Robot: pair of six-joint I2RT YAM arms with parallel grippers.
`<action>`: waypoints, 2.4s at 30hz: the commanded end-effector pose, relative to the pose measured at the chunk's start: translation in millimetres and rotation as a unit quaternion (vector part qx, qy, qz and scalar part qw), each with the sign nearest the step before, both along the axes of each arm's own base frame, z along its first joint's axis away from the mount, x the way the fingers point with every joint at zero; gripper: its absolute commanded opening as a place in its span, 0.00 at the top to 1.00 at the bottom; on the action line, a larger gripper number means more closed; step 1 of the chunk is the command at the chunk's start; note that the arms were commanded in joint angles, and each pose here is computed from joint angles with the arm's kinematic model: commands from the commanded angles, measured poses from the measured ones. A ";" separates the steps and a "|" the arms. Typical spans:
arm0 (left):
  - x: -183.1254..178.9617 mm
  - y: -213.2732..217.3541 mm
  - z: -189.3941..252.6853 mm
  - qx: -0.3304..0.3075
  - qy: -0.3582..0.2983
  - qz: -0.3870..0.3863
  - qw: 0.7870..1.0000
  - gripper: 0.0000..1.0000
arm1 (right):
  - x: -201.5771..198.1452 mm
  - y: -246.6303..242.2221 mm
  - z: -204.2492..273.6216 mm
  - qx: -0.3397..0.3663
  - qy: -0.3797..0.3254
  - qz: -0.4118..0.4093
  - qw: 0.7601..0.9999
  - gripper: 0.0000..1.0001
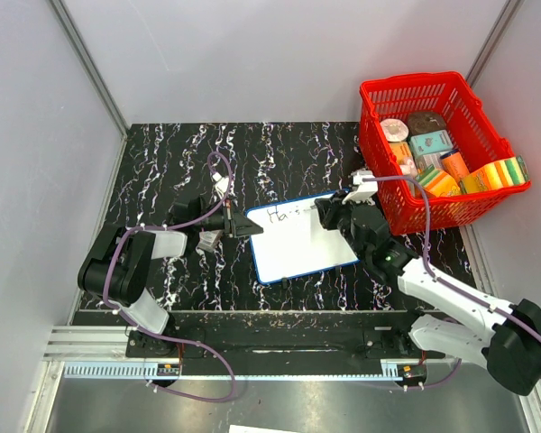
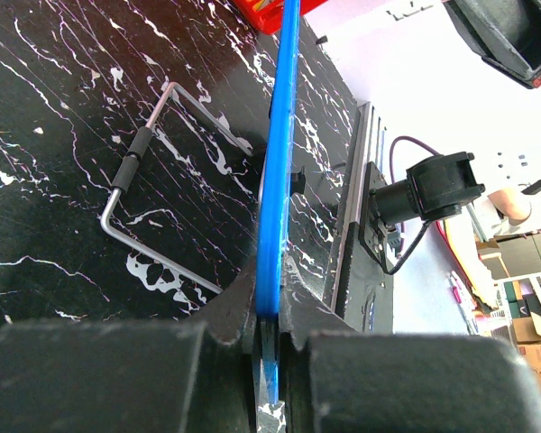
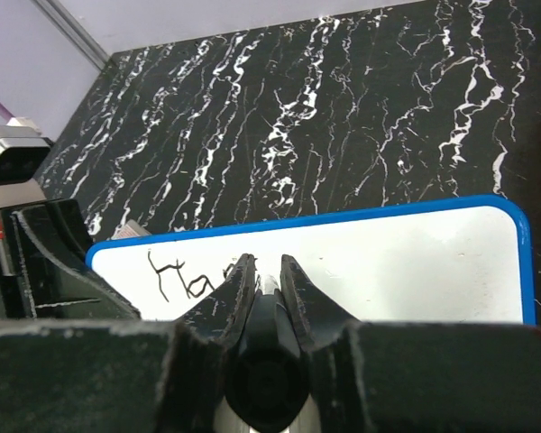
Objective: Write a sentence on the whiteboard
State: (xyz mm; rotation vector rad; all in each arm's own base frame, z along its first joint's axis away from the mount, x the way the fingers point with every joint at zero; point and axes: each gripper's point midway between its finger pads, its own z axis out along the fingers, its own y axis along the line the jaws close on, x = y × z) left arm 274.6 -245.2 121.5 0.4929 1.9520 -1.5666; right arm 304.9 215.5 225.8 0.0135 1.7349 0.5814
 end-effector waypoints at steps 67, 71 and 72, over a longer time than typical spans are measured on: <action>12.1 1.6 -10.8 0.032 -0.049 0.021 0.998 1.00 | 0.5 2.1 27.3 0.034 -0.020 0.006 0.999 1.00; 12.8 2.6 -11.1 0.033 -0.049 0.023 0.998 1.00 | 6.7 -2.1 44.3 0.036 -0.041 -0.012 0.998 1.00; 12.4 2.1 -11.1 0.033 -0.049 0.022 0.998 1.00 | 9.2 -0.9 42.6 0.031 -0.040 -0.014 0.999 1.00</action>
